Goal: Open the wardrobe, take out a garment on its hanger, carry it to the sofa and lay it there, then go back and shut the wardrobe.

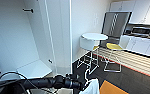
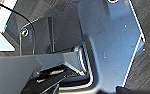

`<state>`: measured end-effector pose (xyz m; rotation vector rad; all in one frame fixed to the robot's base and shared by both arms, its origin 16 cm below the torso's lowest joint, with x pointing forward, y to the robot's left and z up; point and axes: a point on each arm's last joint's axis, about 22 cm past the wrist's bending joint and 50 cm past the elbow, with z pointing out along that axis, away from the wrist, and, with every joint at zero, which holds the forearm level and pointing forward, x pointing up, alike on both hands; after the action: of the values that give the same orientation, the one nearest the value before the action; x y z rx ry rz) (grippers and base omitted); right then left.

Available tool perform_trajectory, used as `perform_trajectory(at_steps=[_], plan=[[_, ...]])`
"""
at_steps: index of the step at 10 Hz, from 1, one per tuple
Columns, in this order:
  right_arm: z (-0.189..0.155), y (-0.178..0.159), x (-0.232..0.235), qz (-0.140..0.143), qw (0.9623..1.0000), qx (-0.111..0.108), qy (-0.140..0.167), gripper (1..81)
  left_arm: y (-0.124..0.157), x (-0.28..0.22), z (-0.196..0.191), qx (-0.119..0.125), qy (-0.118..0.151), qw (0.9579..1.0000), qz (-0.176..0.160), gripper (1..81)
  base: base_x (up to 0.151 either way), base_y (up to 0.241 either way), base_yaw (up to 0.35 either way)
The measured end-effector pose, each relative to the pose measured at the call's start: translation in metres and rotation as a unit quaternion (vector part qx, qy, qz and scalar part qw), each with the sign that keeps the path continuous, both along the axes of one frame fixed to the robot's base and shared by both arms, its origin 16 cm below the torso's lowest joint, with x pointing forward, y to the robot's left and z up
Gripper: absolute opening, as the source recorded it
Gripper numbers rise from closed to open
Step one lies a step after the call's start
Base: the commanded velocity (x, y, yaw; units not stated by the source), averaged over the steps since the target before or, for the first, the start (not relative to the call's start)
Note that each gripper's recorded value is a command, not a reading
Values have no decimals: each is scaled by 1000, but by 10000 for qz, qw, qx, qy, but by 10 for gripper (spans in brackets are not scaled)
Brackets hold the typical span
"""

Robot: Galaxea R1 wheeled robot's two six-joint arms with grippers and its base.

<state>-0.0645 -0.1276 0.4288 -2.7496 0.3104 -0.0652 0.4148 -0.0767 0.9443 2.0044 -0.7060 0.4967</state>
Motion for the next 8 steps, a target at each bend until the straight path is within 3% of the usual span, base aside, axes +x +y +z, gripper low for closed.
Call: perform_trajectory(at_steps=[2,6,8], plan=[[0,-1,-6,32,10000,-1,20,811,-1,-4,4,-44,-22,10000,-11,10,0,0,-336],[-1,1,12,466,9989,42,-22,811,35,0,2,37,-23,9991,414,10,0,0,-342],[-1,1,10,465,9989,45,-7,811,23,-6,3,37,-18,9995,308,10,0,0,-356]])
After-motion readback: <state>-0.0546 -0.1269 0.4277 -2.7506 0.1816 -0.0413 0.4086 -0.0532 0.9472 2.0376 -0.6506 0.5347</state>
